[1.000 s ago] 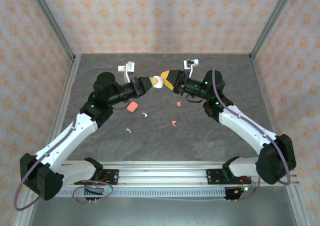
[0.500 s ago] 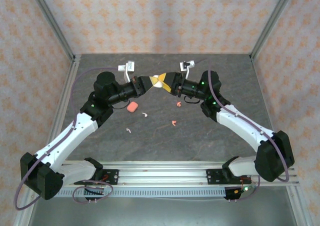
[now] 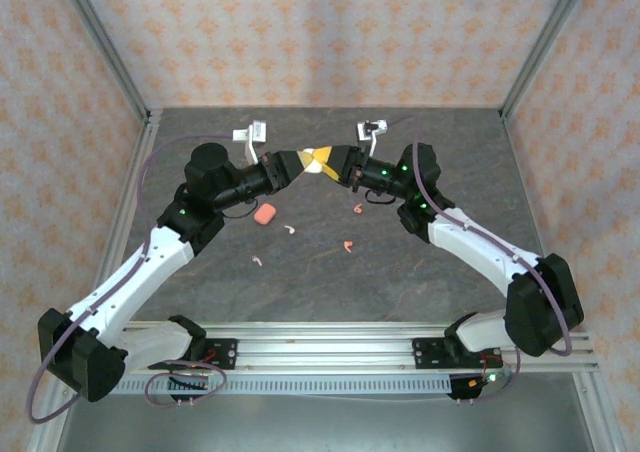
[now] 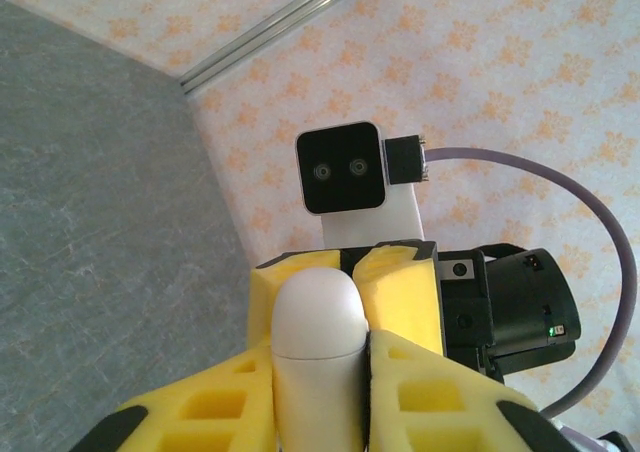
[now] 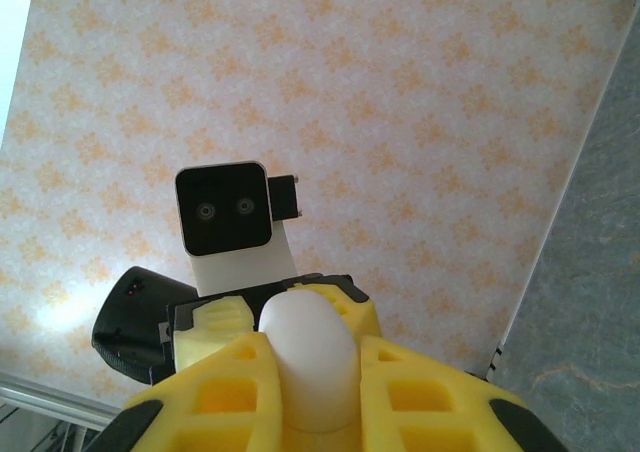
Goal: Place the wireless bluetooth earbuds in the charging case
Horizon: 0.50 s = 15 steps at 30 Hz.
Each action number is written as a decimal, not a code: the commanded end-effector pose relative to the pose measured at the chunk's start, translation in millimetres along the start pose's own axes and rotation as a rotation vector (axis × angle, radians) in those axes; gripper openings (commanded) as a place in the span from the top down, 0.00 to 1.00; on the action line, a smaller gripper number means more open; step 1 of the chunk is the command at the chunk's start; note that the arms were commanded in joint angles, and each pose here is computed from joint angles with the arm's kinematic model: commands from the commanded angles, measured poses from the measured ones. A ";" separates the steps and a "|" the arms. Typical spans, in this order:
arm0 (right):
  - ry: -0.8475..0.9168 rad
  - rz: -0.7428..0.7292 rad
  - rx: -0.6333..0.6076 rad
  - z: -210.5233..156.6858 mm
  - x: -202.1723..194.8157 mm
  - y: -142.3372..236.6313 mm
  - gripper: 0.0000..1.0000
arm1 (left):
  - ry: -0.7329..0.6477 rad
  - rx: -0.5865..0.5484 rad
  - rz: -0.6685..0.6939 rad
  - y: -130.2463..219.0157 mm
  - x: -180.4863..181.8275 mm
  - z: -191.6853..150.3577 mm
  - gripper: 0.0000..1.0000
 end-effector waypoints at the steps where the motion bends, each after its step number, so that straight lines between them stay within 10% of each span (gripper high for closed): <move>1: 0.061 0.060 -0.041 3.3 11.9 1.8 0.87 | -0.059 0.050 -0.001 6.5 -13.7 -6.2 0.70; 7: 0.115 0.018 -0.060 1.9 15.4 12.0 0.88 | -0.109 0.064 0.048 13.0 -21.7 -5.6 0.48; 15: 0.305 -0.078 -0.039 3.3 35.9 27.9 0.88 | -0.249 0.092 0.089 28.2 -31.5 -10.9 0.43</move>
Point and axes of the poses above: each hand's point on the last joint's axis, 136 mm out from that joint toward the fingers, its own y axis back along the fingers, its own x axis along the line the jaws close on, z = x × y, the point moved 10 cm from there along y, back along the fingers, and after that the axes turned 15 degrees about y, right-handed, at the moved point
